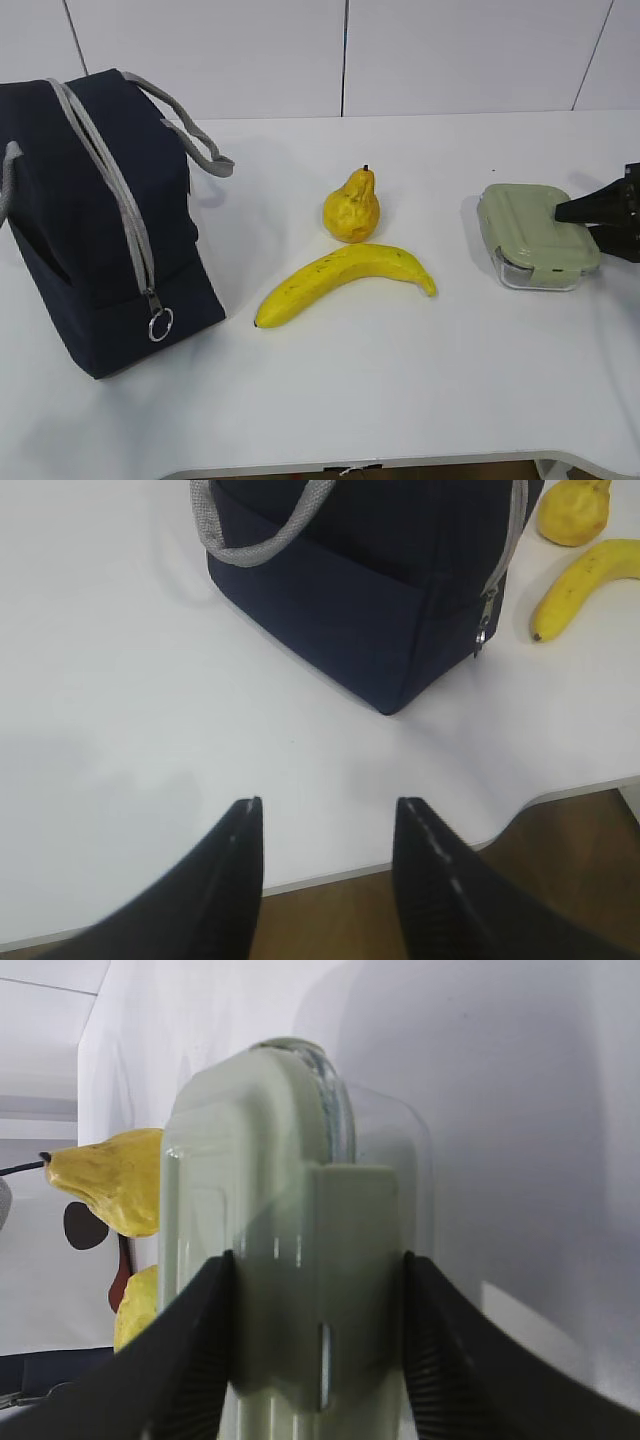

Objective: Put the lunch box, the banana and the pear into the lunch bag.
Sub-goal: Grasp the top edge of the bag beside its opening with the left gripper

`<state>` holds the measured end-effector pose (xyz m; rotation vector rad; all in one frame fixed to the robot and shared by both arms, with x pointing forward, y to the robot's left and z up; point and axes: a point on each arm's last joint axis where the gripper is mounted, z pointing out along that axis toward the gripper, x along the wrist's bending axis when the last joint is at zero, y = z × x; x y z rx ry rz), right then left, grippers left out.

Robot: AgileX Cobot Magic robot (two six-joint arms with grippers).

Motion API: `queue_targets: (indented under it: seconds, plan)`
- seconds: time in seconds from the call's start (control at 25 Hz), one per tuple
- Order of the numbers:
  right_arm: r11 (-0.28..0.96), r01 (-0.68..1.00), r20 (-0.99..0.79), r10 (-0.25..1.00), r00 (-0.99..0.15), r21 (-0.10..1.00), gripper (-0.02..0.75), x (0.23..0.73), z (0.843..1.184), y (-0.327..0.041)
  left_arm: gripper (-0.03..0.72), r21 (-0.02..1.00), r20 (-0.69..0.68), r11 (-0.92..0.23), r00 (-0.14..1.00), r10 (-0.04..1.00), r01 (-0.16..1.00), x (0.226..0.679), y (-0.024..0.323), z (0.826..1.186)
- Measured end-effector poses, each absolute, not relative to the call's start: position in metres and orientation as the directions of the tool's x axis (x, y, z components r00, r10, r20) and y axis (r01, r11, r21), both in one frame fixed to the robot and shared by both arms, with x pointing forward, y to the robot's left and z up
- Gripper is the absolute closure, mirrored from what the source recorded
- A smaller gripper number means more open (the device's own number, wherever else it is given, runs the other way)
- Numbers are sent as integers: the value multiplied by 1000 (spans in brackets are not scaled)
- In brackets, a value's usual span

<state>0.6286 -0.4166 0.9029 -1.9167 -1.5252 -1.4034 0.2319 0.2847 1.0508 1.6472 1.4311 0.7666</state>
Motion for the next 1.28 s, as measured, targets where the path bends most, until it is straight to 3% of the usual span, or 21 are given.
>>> queue_targets:
  seconds: [0.72, 1.28]
  plan:
    - [-384, 869, 805, 592, -28, 312, 357, 627, 916, -418, 383, 869, -61, -34, 174, 983, 494, 232, 285, 1051]
    - [-387, 839, 786, 613, -75, 382, 357, 625, 953, -414, 383, 869, -61, -34, 174, 983, 494, 232, 285, 1051]
